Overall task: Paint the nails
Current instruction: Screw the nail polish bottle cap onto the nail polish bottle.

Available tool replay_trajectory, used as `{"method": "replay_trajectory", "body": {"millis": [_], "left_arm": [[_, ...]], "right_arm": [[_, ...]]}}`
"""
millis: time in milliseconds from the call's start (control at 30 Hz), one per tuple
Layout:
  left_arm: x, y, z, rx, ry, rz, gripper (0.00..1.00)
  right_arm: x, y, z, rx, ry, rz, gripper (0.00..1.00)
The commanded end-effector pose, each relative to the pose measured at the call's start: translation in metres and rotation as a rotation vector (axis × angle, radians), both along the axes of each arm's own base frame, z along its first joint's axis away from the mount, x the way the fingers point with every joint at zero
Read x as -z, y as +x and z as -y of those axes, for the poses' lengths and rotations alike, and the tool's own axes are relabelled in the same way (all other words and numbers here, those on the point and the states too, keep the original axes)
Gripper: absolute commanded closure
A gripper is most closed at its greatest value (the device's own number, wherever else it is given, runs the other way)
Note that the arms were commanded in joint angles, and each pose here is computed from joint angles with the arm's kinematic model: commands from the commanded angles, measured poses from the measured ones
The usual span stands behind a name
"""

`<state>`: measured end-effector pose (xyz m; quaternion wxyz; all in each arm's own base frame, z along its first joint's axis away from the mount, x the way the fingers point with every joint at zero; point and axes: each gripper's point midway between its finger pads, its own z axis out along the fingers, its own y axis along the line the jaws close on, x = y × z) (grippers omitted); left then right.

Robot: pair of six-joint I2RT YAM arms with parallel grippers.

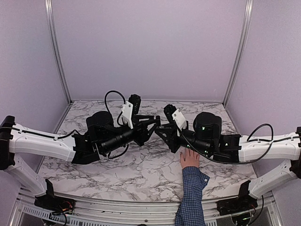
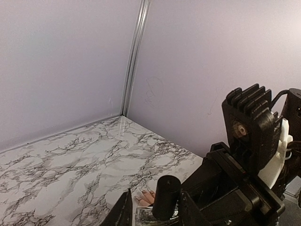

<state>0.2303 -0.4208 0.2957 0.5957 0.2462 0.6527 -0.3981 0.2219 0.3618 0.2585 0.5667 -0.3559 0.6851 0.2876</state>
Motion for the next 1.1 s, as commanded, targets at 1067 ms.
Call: {"method": "replay_trajectory", "body": {"millis": [1067], "left_arm": [[-0.018, 0.004, -0.002, -0.03, -0.054, 0.04, 0.72]], "right_arm": [[-0.012, -0.016, -0.009, -0.09, 0.043, 0.013, 1.0]]}}
